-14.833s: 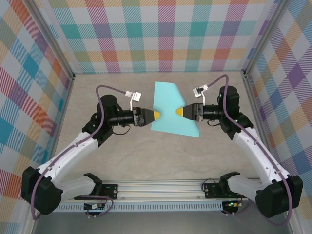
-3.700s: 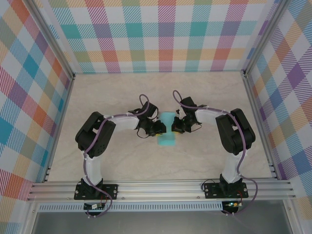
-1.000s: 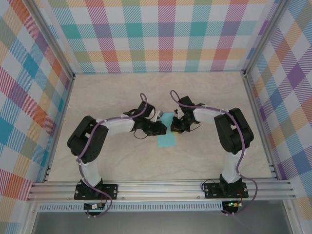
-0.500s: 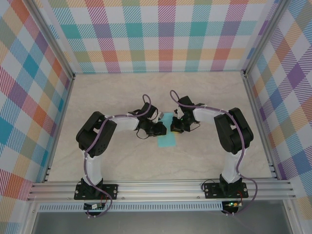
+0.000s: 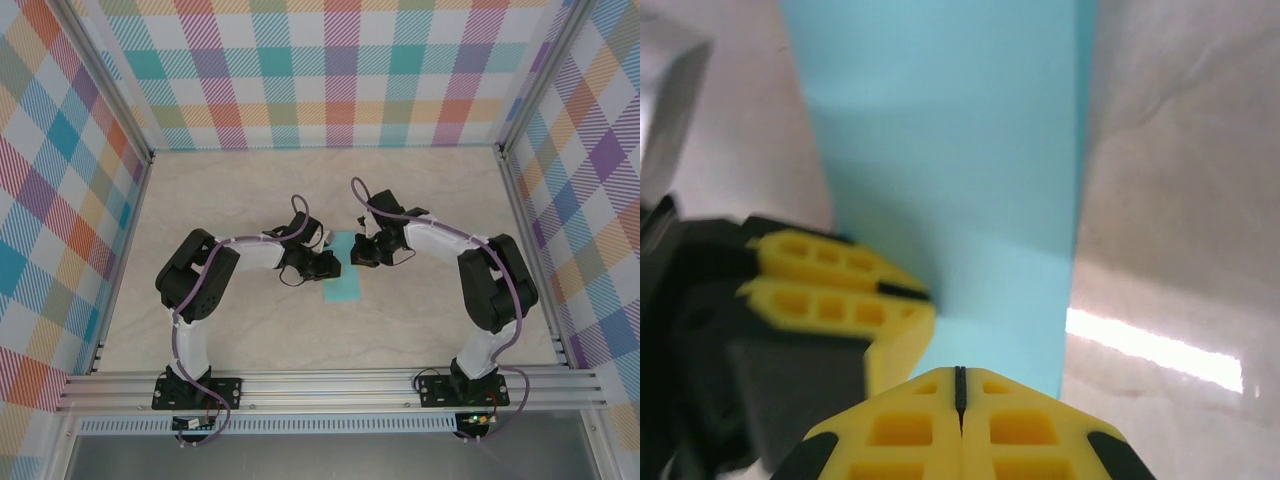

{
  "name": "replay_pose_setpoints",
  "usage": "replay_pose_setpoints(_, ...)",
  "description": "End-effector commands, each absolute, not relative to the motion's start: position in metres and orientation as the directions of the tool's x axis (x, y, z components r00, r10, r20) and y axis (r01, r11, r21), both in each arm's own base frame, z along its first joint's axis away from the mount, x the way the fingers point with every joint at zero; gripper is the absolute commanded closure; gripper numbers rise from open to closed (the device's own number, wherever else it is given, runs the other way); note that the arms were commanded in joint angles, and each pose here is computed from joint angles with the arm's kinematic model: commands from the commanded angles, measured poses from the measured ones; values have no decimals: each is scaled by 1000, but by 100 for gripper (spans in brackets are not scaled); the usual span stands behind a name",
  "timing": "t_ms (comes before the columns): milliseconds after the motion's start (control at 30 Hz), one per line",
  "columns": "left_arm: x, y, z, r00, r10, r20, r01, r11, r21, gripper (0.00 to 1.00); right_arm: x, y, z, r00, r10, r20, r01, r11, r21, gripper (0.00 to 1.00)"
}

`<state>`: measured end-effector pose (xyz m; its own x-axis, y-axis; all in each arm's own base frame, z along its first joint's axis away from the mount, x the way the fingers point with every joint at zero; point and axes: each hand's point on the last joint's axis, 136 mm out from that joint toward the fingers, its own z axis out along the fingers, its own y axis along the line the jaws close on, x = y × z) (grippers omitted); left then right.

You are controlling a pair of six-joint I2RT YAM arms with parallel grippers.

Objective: Fold a paper plane with a square sheet of paper (fold left side to right side)
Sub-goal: Hold the square sheet of paper at the center of the table, then first fold the square sheet of paper in half at the center of the table.

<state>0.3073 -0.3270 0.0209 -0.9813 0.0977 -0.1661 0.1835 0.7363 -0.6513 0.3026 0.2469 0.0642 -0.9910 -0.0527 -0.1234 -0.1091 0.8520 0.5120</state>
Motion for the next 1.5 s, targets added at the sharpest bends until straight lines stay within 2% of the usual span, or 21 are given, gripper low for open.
replay_pose_setpoints(0, 296, -316, -6, -990, 90, -112, 140, 793, -593, 83, 270, 254, 53, -996, -76, -37, -84, 836, 543, 97)
replay_pose_setpoints(533, 302, -319, 6, -984, 106, -141, 169, 792, -586, 82, 237, 222, -14, -991, -81, 103, -35, 922, 387, 98)
replay_pose_setpoints(867, 337, -306, 9, -981, 69, -179, 163, 797, -581, 82, 225, 202, -32, -986, -88, 141, -43, 955, 294, 98)
replay_pose_setpoints(1100, 366, -291, 9, -982, -31, -188, 93, 781, -617, 83, 222, 197, -38, -983, -93, 156, -49, 963, 265, 99)
replay_pose_setpoints(1467, 397, -289, 20, -973, -65, -223, 85, 795, -601, 83, 223, 196, -38, -983, -103, 149, -61, 963, 262, 99)
